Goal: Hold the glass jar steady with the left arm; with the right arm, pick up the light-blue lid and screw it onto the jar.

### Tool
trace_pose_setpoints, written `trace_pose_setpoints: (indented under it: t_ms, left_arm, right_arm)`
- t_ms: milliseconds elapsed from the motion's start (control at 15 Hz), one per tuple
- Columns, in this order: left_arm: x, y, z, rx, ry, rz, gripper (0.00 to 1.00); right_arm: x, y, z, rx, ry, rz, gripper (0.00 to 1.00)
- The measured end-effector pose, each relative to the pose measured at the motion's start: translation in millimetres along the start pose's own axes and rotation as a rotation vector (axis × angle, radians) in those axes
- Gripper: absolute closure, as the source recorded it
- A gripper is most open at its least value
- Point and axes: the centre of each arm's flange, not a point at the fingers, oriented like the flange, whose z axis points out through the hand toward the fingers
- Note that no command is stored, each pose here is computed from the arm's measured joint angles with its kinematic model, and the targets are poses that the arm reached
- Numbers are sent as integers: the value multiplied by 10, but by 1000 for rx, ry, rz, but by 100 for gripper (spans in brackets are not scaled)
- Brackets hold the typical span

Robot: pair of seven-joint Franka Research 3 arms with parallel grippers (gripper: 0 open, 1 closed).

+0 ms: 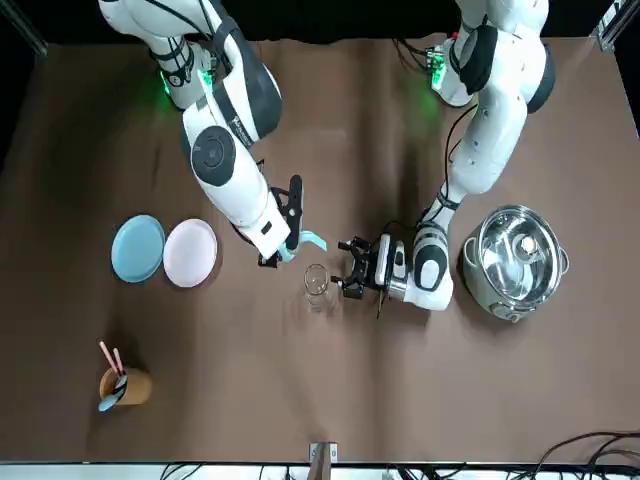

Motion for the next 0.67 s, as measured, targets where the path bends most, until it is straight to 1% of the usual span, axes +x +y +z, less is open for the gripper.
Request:
trace_pose_setpoints:
  t_ms: [133, 200, 467, 533, 667]
  left_arm:
    - [-15, -11, -70, 9, -5, -4, 0]
    - [-30, -19, -134, 18, -7, -39, 0]
    - [-62, -19, -168, 37, -1, -213, 0]
    - [-69, -24, -161, 50, 4, -231, 0]
    - [-133, -54, -145, 114, -22, -259, 0]
  right_arm:
    - [61, -26, 0, -25, -12, -62, 33]
    - [123, -63, 10, -42, -29, -107, 33]
    - [113, -38, 89, -39, -45, -217, 33]
    - [109, -18, 110, -45, -44, -229, 33]
    - [115, 23, 132, -66, -36, -237, 33]
